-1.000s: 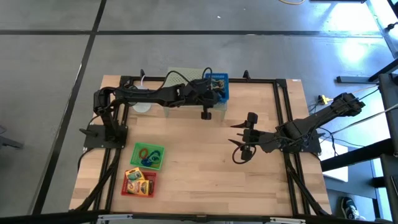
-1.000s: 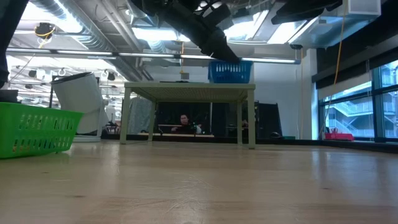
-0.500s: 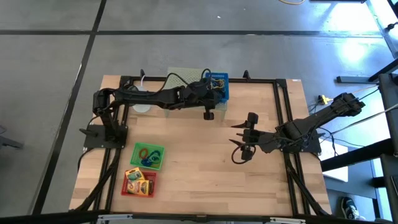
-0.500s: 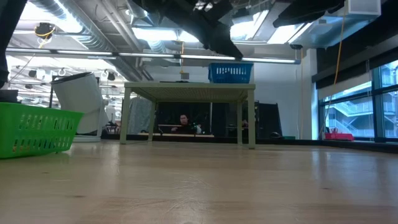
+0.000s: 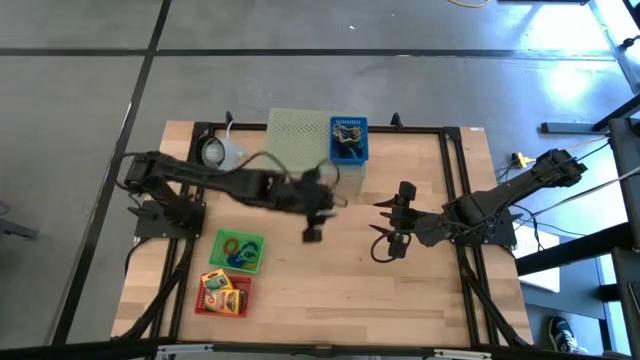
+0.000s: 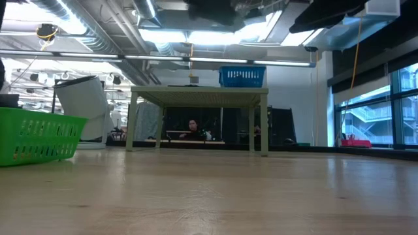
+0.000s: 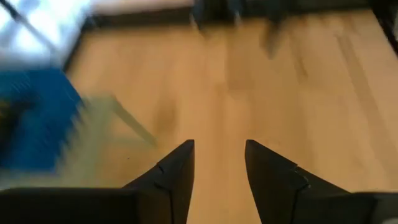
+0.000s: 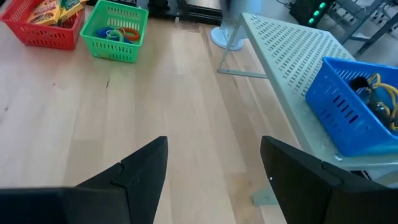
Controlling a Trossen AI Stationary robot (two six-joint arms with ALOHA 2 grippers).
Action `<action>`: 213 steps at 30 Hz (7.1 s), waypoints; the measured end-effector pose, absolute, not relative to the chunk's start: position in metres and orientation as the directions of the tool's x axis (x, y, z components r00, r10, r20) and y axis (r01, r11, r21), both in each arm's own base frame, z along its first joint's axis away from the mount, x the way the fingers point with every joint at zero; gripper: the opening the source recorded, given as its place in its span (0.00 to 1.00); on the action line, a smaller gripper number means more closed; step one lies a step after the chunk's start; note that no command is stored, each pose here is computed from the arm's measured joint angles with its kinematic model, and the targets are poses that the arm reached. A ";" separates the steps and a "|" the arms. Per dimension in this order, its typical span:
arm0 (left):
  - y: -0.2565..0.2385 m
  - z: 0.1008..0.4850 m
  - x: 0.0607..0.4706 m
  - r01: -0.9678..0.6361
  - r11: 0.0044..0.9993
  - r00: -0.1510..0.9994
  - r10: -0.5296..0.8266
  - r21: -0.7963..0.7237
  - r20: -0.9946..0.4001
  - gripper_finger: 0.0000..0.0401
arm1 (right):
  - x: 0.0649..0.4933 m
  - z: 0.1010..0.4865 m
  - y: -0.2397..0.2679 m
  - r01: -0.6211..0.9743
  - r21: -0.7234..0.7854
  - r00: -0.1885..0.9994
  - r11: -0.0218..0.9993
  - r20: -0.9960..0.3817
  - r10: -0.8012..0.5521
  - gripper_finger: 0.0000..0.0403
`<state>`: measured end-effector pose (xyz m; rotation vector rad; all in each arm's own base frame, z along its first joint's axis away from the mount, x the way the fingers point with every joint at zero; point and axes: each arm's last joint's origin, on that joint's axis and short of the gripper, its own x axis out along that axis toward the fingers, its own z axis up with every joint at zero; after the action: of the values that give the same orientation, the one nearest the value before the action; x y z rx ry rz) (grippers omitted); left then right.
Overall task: Pick & Place Office Desk Supplies
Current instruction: Put the green bin on the shelf, then put the red bin on the shelf
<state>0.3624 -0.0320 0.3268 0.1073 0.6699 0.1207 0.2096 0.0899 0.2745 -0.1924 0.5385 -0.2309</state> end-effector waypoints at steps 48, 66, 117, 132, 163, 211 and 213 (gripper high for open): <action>-0.154 0.168 0.275 -0.867 0.473 -0.029 0.269 0.158 -0.963 0.53 | 0.210 0.275 0.091 0.179 -0.195 0.836 0.964 -0.487 -0.253 0.64; -0.159 0.149 0.285 -0.812 0.563 -0.046 0.201 0.154 -0.978 0.03 | 0.210 0.275 0.091 0.179 -0.195 0.836 0.964 -0.486 -0.254 0.64; -0.081 0.316 0.352 0.013 0.847 0.177 0.521 0.531 -0.835 0.03 | 0.209 0.274 0.091 0.181 -0.198 0.835 0.963 -0.486 -0.257 0.64; 0.071 0.325 0.363 -0.008 0.912 0.117 0.408 0.410 -0.905 0.03 | 0.207 0.271 0.090 0.152 -0.219 0.816 0.964 -0.522 -0.248 0.64; 0.106 0.307 0.366 0.038 0.950 0.189 0.297 0.310 -0.936 0.06 | 0.206 0.269 0.089 0.146 -0.227 0.806 0.963 -0.537 -0.249 0.64; 0.089 0.329 0.373 -0.102 0.909 0.236 0.416 0.404 -0.878 0.33 | 0.206 0.269 0.089 0.147 -0.226 0.806 0.963 -0.537 -0.249 0.64; 0.086 0.336 0.371 -0.100 0.910 0.237 0.414 0.402 -0.879 0.34 | 0.206 0.269 0.089 0.146 -0.226 0.806 0.963 -0.537 -0.248 0.64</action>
<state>0.3714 0.0856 0.3363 0.2863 1.2880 0.3586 0.2060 0.0893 0.2694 -0.1769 0.5977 -0.2125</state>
